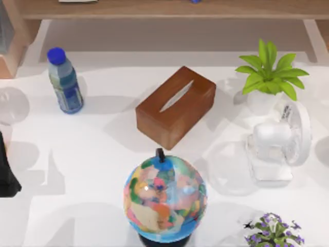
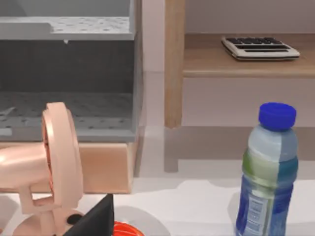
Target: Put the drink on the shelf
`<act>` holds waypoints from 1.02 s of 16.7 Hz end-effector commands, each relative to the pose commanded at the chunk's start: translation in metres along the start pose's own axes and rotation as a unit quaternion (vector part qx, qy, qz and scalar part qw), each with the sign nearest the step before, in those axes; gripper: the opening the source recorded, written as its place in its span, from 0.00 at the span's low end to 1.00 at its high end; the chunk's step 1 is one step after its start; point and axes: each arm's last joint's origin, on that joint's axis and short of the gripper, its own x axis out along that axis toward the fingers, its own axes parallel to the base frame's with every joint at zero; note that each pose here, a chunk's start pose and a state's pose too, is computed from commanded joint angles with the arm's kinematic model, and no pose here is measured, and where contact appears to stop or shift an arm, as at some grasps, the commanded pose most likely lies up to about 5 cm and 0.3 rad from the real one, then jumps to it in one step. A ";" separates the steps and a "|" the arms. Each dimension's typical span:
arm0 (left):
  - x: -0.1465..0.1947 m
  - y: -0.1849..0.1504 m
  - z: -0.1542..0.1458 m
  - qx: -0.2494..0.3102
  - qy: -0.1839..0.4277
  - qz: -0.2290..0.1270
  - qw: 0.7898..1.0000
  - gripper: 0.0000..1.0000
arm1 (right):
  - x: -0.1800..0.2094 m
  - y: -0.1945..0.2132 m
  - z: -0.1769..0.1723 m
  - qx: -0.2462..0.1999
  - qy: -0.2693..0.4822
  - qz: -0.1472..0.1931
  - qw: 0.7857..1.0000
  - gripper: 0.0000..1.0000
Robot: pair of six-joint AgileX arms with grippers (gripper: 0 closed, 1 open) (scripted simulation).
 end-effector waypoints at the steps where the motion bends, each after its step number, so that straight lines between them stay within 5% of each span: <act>1: 0.000 0.000 0.000 0.000 0.000 0.000 1.000 1.00 | 0.009 0.001 0.000 0.000 0.000 0.000 1.000 1.00; 7: 0.000 0.000 0.000 0.000 0.000 0.000 1.000 1.00 | 0.020 0.003 0.000 0.000 0.000 0.000 1.000 1.00; 17: 0.000 0.000 0.000 0.000 0.000 0.000 1.000 1.00 | 0.020 0.003 0.000 0.000 0.000 0.000 1.000 0.25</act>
